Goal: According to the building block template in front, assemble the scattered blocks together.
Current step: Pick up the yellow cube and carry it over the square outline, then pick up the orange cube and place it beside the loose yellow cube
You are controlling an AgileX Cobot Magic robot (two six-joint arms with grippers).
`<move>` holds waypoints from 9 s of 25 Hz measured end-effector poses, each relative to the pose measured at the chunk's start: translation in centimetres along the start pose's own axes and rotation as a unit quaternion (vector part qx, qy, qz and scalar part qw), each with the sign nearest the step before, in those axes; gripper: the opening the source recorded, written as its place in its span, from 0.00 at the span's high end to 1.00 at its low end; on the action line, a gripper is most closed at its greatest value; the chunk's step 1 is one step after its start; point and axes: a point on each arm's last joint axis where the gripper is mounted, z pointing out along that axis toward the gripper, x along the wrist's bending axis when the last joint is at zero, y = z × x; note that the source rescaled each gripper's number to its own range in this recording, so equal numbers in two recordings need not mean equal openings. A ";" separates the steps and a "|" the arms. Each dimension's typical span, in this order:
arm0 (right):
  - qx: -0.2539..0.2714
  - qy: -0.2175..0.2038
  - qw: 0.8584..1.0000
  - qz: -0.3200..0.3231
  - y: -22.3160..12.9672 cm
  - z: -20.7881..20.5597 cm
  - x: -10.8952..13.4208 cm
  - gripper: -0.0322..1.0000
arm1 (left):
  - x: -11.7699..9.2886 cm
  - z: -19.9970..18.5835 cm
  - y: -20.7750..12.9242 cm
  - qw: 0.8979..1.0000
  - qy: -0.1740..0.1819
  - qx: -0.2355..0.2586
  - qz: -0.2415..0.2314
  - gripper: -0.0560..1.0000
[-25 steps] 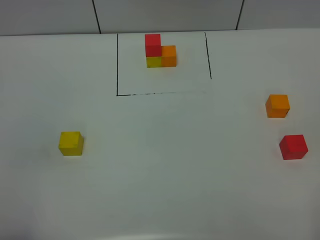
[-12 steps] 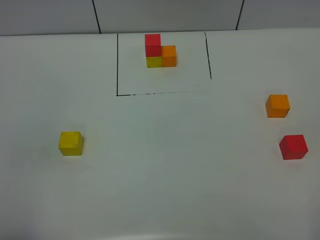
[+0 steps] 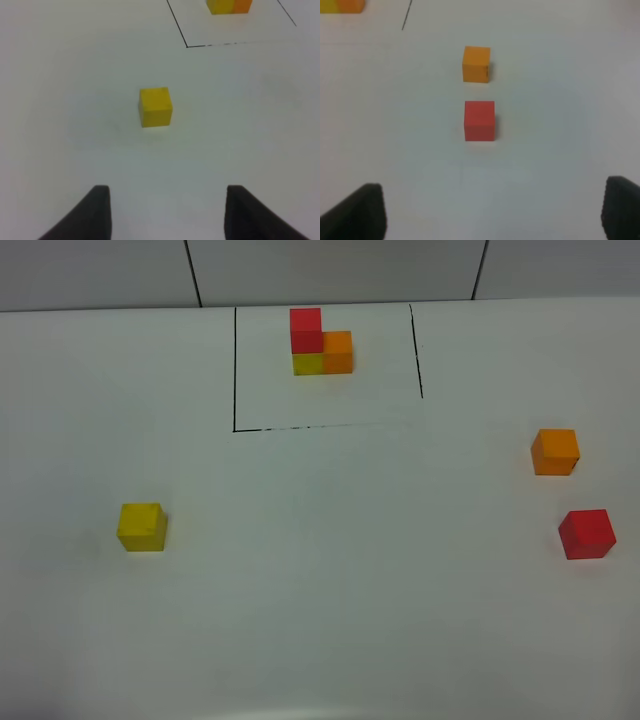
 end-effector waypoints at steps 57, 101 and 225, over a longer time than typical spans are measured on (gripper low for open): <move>0.000 0.003 1.000 0.001 0.0 0.0 0.1 0.25 | -0.4 33.6 7.6 0.893 0.038 0.448 -0.013 0.04; 0.000 0.004 1.000 0.002 0.0 0.0 0.1 0.25 | -19.1 41.1 12.6 0.682 -0.241 0.386 0.573 0.93; 0.000 0.012 1.000 0.006 0.0 0.0 0.2 0.25 | 0.5 -0.1 -0.2 1.000 0.029 0.007 0.002 0.30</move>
